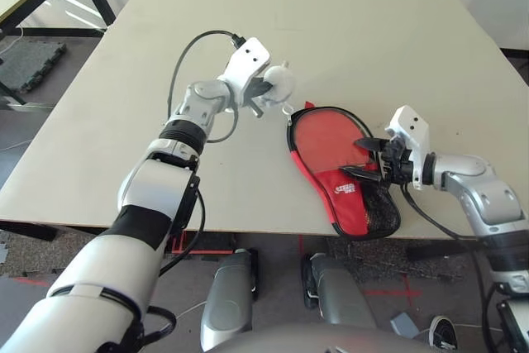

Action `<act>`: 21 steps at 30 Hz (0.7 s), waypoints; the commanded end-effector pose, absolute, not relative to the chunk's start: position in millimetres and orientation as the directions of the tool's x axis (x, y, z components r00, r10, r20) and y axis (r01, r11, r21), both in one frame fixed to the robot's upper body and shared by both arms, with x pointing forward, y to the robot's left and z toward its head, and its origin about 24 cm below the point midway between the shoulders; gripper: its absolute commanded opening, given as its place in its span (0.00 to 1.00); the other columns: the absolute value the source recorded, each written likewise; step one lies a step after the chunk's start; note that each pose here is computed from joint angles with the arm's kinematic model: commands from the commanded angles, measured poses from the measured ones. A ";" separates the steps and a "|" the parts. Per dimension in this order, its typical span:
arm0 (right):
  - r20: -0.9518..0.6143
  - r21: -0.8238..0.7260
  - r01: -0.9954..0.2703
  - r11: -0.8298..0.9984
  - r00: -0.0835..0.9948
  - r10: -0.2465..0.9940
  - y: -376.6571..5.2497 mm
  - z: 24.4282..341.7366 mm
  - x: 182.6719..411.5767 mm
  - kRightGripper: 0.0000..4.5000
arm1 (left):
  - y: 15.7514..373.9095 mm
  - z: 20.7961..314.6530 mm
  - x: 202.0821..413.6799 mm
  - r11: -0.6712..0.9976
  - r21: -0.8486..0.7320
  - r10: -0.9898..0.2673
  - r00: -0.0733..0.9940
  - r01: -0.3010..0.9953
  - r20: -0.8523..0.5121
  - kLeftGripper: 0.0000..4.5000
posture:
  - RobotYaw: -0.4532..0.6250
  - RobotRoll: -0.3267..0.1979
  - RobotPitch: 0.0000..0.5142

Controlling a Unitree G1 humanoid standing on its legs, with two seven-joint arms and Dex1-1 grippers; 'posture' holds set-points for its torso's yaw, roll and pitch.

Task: Store the ping-pong paddle in its case and zip it.

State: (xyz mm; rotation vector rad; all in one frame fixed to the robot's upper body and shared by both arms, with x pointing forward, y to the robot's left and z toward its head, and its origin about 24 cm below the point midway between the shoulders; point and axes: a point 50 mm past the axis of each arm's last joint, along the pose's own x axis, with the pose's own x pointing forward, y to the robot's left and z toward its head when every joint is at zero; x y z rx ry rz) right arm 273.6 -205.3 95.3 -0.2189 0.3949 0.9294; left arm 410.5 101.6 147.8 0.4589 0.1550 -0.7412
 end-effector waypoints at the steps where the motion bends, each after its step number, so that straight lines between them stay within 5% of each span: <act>1: -0.511 0.117 -0.791 0.601 0.471 0.719 -206.0 64.9 258.6 1.00 | 90.4 157.8 413.8 0.659 0.393 -0.594 0.764 0.641 -0.251 0.00 | 0.47 0.62 0.40; 11: -0.512 0.125 -0.779 0.614 0.479 0.713 -206.4 66.1 252.5 1.00 | 65.8 186.1 418.6 0.723 0.501 -0.522 0.851 0.475 -0.054 0.00 | 0.43 0.62 0.43; 21: -0.516 0.123 -0.774 0.621 0.485 0.706 -208.5 67.0 252.5 1.00 | 16.1 178.3 391.0 0.356 0.395 -0.876 0.450 0.846 -0.173 0.00 | 0.44 0.62 0.42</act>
